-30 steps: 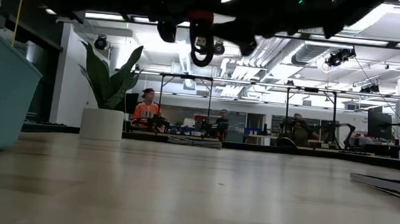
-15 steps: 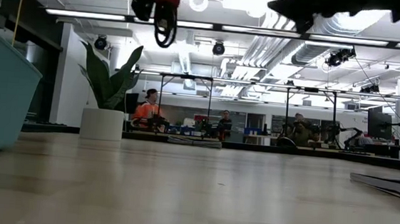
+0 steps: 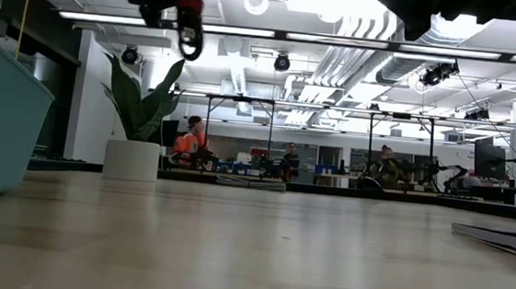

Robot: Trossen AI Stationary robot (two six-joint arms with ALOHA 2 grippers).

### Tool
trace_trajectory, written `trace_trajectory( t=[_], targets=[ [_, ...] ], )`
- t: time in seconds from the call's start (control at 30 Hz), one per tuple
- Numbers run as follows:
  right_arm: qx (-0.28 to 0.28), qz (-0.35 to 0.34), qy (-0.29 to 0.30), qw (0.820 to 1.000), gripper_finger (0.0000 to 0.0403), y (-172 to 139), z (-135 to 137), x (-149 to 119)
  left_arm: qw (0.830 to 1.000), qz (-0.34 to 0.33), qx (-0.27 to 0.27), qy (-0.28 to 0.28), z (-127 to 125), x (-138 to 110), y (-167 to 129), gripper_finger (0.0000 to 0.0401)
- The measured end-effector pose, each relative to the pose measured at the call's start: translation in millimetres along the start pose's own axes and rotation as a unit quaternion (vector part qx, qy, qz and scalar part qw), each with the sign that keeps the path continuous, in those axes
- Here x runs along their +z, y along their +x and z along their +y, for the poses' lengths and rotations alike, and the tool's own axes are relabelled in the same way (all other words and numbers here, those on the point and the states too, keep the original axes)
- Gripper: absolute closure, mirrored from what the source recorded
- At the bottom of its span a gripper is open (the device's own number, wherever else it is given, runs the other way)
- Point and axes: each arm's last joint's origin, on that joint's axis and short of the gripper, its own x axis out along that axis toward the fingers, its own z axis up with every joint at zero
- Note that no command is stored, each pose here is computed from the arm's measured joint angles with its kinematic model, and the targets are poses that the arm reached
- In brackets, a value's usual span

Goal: Pick and place USB-C Cables
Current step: Put the black USB cable into the green bin

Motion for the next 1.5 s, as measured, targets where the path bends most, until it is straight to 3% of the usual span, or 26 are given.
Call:
trace_trajectory(
  t=[0.33, 0.87, 1.0, 1.1, 1.2, 1.33, 1.5],
  targets=[
    [0.0, 0.008, -0.001, 1.0, 0.0171, 0.6, 0.0, -1.8, 1.0, -0.009, -0.008, 0.008, 12.8, 1.0, -40.8, 0.0401],
    [-0.001, 0.011, -0.005, 1.0, 0.0171, 0.7, -0.2, -2.4, 1.0, -0.006, -0.016, 0.0, 13.2, -1.2, -44.1, 0.0401],
    [-0.001, 0.012, -0.005, 1.0, 0.0171, 0.7, -0.2, -2.6, 0.998, -0.002, -0.058, 0.012, 10.8, -2.6, -44.3, 0.0401],
    [-0.001, 0.012, -0.005, 1.0, 0.0171, 0.7, -0.2, -2.6, 0.991, 0.01, -0.133, 0.012, 5.4, -1.1, -44.8, 0.0401],
    [-0.001, 0.012, -0.005, 1.0, 0.0171, 0.8, -0.3, -2.5, 0.979, 0.053, -0.193, 0.029, -4.8, 8.2, -46.9, 0.0401],
    [-0.005, 0.012, -0.005, 1.0, 0.0171, 0.8, -1.6, -2.5, 0.962, 0.148, -0.218, 0.076, -22.2, 17.5, -51.4, 0.0401],
    [-0.005, 0.013, -0.005, 1.0, 0.0171, 0.9, -1.8, -2.5, 0.938, 0.211, -0.263, 0.082, -53.9, 37.5, -57.2, 0.0401]
  ],
)
